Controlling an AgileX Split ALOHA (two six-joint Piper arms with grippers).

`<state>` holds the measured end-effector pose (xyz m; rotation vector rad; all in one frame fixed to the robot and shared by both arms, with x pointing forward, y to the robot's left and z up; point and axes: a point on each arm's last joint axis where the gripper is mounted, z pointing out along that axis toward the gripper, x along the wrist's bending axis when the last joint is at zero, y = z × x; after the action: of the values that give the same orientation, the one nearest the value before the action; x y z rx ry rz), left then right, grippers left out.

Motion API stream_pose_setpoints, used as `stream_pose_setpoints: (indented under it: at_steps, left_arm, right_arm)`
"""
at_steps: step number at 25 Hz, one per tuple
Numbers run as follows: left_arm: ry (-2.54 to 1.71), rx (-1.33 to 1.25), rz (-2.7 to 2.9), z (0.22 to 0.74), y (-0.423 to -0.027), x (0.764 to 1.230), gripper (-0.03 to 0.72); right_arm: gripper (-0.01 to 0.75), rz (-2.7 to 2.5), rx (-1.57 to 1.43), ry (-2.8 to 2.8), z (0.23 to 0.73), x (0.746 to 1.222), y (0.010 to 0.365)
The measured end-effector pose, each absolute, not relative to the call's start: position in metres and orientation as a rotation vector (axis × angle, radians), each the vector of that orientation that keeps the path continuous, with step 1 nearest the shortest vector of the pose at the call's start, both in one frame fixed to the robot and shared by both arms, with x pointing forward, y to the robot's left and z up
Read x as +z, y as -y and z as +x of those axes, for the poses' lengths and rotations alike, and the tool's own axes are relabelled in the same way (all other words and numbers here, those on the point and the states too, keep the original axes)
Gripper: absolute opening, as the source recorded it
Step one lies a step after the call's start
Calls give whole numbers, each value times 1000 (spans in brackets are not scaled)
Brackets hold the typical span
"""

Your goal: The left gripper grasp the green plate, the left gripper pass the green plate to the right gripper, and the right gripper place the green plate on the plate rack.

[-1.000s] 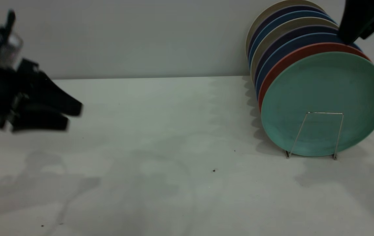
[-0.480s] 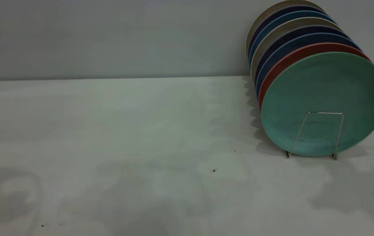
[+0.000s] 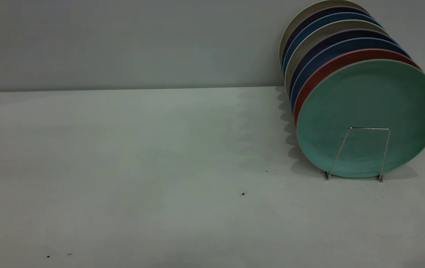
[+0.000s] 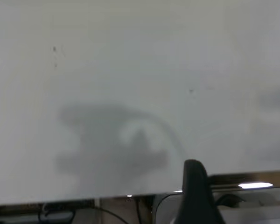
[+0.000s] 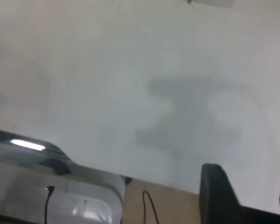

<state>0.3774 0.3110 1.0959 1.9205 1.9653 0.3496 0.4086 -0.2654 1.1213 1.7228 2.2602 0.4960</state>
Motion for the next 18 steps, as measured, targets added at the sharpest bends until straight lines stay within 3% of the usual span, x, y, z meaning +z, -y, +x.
stream_pose_setpoints:
  at_steps: [10, 18]
  left_arm:
    - [-1885, 545, 1739, 277, -294, 1090, 516]
    - [-1726, 738, 1666, 233, -287, 1079, 516]
  right_arm:
    - [426, 1553, 810, -2087, 291, 1118, 281]
    - [427, 1499, 854, -2046, 253, 1069, 288]
